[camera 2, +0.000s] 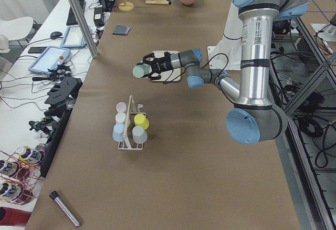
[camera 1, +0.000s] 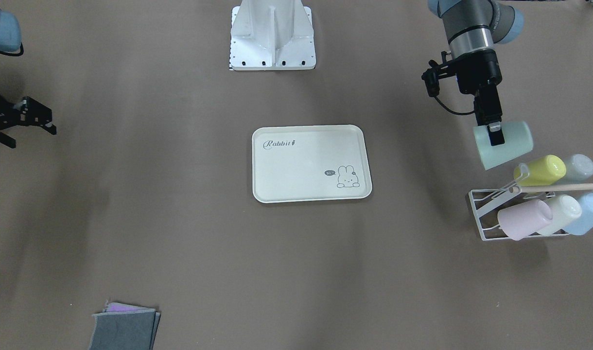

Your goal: Pick up and place green cup on tray

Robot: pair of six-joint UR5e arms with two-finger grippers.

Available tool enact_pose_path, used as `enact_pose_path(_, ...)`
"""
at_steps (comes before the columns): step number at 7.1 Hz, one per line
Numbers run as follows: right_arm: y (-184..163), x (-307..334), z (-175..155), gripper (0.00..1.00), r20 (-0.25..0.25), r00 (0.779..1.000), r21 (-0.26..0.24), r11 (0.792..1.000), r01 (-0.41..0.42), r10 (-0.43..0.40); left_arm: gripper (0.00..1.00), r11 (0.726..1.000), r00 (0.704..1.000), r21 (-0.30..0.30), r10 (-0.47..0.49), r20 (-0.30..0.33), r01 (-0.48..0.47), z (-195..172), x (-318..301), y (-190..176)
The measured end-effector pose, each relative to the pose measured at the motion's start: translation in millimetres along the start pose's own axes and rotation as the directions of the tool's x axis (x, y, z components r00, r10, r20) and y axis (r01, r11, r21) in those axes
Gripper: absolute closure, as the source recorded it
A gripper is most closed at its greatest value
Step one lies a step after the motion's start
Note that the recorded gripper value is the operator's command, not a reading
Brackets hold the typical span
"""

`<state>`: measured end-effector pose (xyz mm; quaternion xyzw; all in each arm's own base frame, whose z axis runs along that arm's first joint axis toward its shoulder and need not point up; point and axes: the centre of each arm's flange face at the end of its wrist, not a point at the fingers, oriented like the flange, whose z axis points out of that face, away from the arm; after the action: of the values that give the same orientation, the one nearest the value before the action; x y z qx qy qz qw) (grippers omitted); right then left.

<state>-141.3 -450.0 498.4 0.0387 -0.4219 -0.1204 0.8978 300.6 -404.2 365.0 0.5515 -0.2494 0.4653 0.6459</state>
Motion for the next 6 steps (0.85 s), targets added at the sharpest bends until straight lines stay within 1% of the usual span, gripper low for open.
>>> enact_pose_path(1, 8.6, 34.7, -18.3, 0.00, -0.036, 0.999, -0.005, 1.000, -0.017, 0.017, 1.00, 0.974, 0.976, 0.085, -0.206, -0.076, 0.212, 4.5, 2.2, -17.3)
enact_pose_path(2, 16.9, 66.8, -34.7, 0.00, -0.066, 0.997, -0.026, 0.999, -0.043, 0.041, 1.00, 0.906, 0.915, 0.153, -0.372, -0.159, 0.395, 8.2, 4.5, -35.3)
enact_pose_path(3, 26.5, 94.7, -46.2, 0.00, -0.086, 0.994, -0.053, 0.996, -0.066, 0.062, 1.00, 0.807, 0.828, 0.208, -0.503, -0.249, 0.553, 9.2, 3.2, -53.8)
enact_pose_path(4, 33.1, 120.4, -50.3, 0.00, -0.095, 0.992, -0.069, 0.994, -0.088, 0.081, 1.00, 0.695, 0.730, 0.242, -0.592, -0.340, 0.677, 9.4, 2.2, -70.4)
enact_pose_path(5, 36.4, 147.7, -50.0, 0.00, -0.098, 0.988, -0.076, 0.989, -0.125, 0.117, 1.00, 0.585, 0.633, 0.256, -0.647, -0.425, 0.770, 8.2, 6.3, -85.2)
enact_pose_path(6, 37.1, 172.6, -49.7, 0.00, -0.099, 0.982, -0.076, 0.983, -0.167, 0.159, 1.00, 0.487, 0.542, 0.249, -0.679, -0.494, 0.837, 4.9, 16.6, -96.9)
